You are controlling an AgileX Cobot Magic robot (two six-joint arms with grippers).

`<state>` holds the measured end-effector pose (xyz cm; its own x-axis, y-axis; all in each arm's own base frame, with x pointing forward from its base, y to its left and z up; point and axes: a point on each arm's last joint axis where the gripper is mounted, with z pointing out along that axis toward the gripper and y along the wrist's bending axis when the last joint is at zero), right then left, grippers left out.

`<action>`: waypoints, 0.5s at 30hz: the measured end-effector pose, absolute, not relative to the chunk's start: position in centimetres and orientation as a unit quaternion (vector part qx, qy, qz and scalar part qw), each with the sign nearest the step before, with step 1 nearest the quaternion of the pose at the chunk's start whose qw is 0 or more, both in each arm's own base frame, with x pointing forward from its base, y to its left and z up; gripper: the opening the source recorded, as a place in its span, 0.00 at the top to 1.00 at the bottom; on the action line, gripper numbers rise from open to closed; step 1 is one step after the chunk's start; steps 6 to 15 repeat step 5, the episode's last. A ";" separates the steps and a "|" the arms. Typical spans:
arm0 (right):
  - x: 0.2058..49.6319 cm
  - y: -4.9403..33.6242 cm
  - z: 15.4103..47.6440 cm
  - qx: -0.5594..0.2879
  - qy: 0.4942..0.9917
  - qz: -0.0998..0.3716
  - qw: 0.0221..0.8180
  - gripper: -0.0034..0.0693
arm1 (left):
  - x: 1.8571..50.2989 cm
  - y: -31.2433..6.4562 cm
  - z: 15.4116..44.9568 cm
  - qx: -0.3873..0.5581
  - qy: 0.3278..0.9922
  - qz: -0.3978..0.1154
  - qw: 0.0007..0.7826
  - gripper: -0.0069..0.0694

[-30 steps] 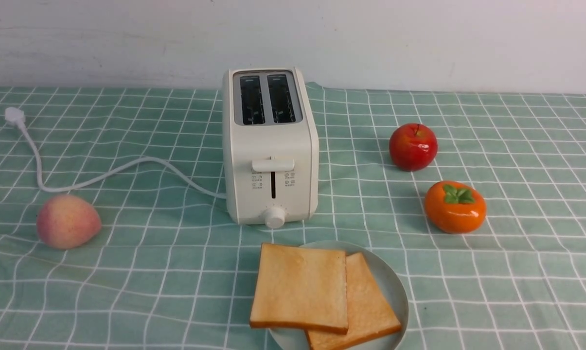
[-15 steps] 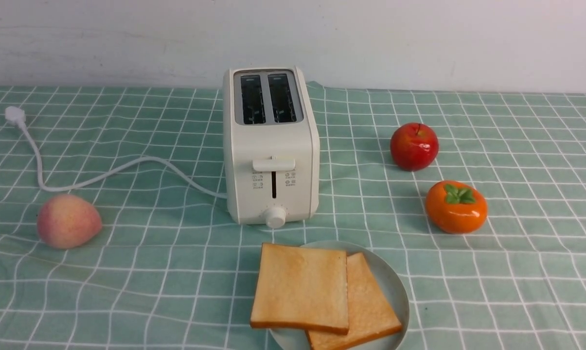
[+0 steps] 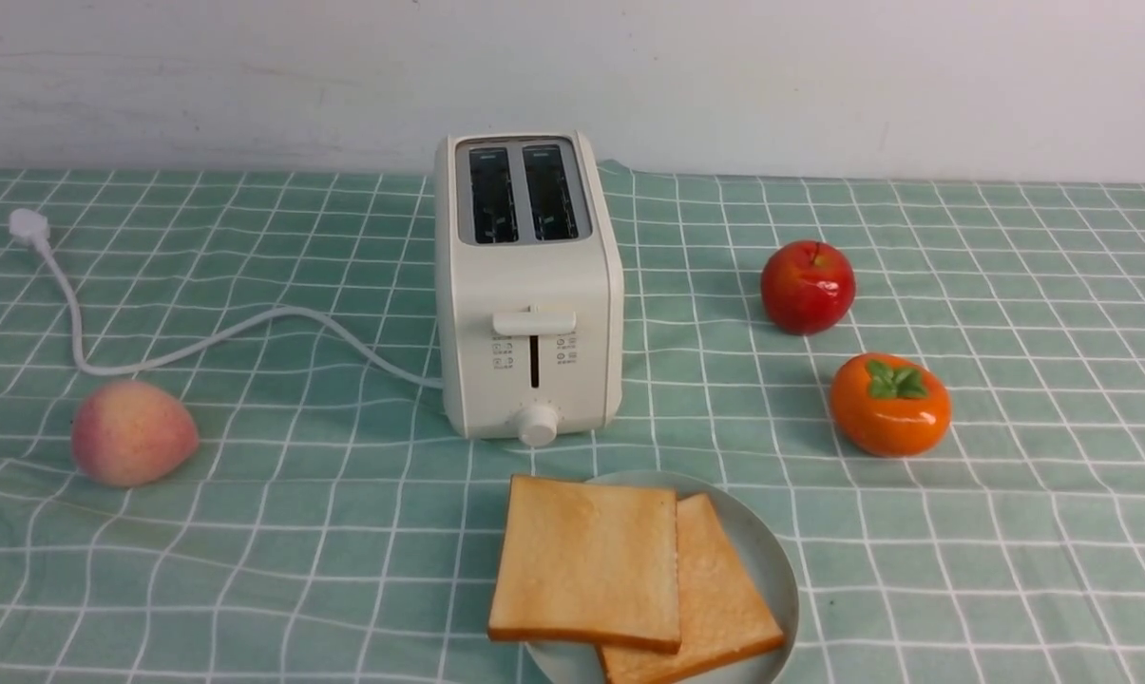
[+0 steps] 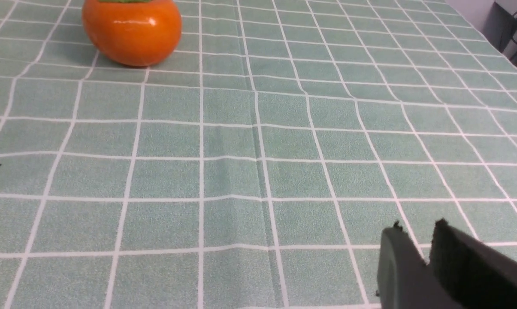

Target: Take toasted bread from bread machine on blue coffee table place on plate.

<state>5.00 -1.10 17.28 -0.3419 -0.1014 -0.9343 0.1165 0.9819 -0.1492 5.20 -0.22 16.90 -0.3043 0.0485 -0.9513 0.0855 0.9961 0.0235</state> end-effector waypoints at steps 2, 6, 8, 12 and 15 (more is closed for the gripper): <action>5.0 -1.1 17.3 0.004 0.814 -0.096 0.573 0.78 | 5.2 -0.2 16.9 0.042 0.807 -0.016 0.588 0.86; 5.0 -1.1 17.3 0.002 0.814 -0.097 0.573 0.78 | 5.2 -0.2 16.9 0.042 0.807 -0.016 0.588 0.86; 5.0 -1.1 17.3 0.002 0.814 -0.097 0.573 0.78 | 5.2 -0.2 16.9 0.042 0.807 -0.016 0.588 0.86; 5.0 -1.1 17.3 0.002 0.814 -0.097 0.573 0.78 | 5.2 -0.2 16.9 0.042 0.807 -0.016 0.588 0.86; 5.0 -1.1 17.3 0.002 0.814 -0.097 0.573 0.78 | 5.2 -0.2 16.9 0.042 0.807 -0.016 0.588 0.86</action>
